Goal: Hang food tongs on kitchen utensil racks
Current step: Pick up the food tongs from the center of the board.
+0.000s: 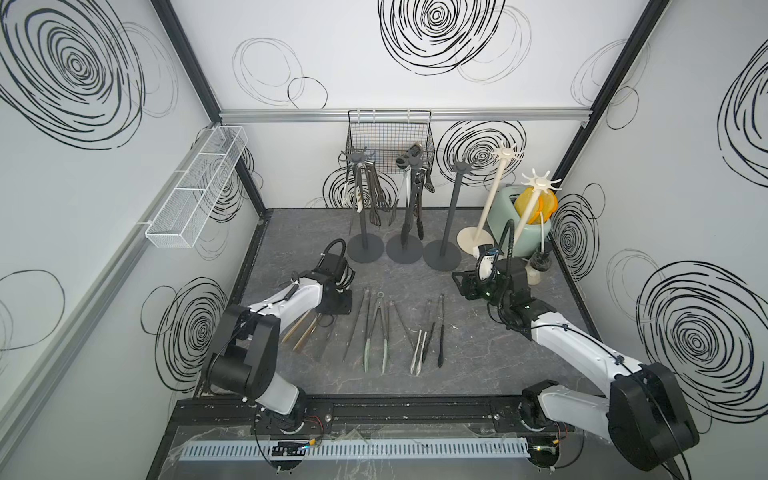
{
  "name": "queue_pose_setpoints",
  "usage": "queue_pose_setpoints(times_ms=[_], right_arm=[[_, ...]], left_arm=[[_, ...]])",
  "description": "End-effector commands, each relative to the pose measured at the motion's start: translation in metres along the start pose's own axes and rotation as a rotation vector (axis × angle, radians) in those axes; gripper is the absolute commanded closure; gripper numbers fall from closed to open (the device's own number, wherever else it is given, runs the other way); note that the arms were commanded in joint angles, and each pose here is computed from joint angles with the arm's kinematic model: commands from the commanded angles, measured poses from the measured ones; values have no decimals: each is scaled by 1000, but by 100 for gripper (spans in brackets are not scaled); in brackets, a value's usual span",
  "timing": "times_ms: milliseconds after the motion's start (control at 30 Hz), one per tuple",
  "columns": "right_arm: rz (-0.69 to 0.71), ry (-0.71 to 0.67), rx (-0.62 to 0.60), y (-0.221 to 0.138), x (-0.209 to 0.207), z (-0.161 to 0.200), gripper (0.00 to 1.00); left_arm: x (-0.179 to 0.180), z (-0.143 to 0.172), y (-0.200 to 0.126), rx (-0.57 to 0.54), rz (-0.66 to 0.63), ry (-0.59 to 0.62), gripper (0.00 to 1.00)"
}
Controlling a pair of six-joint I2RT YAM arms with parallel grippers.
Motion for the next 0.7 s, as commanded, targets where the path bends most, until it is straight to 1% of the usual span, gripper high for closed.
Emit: queue_pose_setpoints(times_ms=[0,167,300,467,667], right_arm=[[10,7,12,-3,0,6,49],[17,10,22,-2,-2,9,49],[25,17,29,-1,-3,11,49],[37,25,39,-2,-5,13,49],[47,25,31,-7,-5,11,49]], left_arm=[[6,-1,7,-22,-49,-15,56],[10,5,20,11,-69,-17,58],[10,11,28,34,-79,-15,66],[6,13,33,37,-82,-11,74],[-4,11,32,25,-71,12,88]])
Point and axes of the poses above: each gripper's point midway between its finger pads, its own y axis out along the fingers, its own x axis along the line the jaws close on, z = x × y, the point moved 4 cm from there along -y, back along the fingers, and after that the axes turned 11 degrees about -y, right-handed, at the moved point
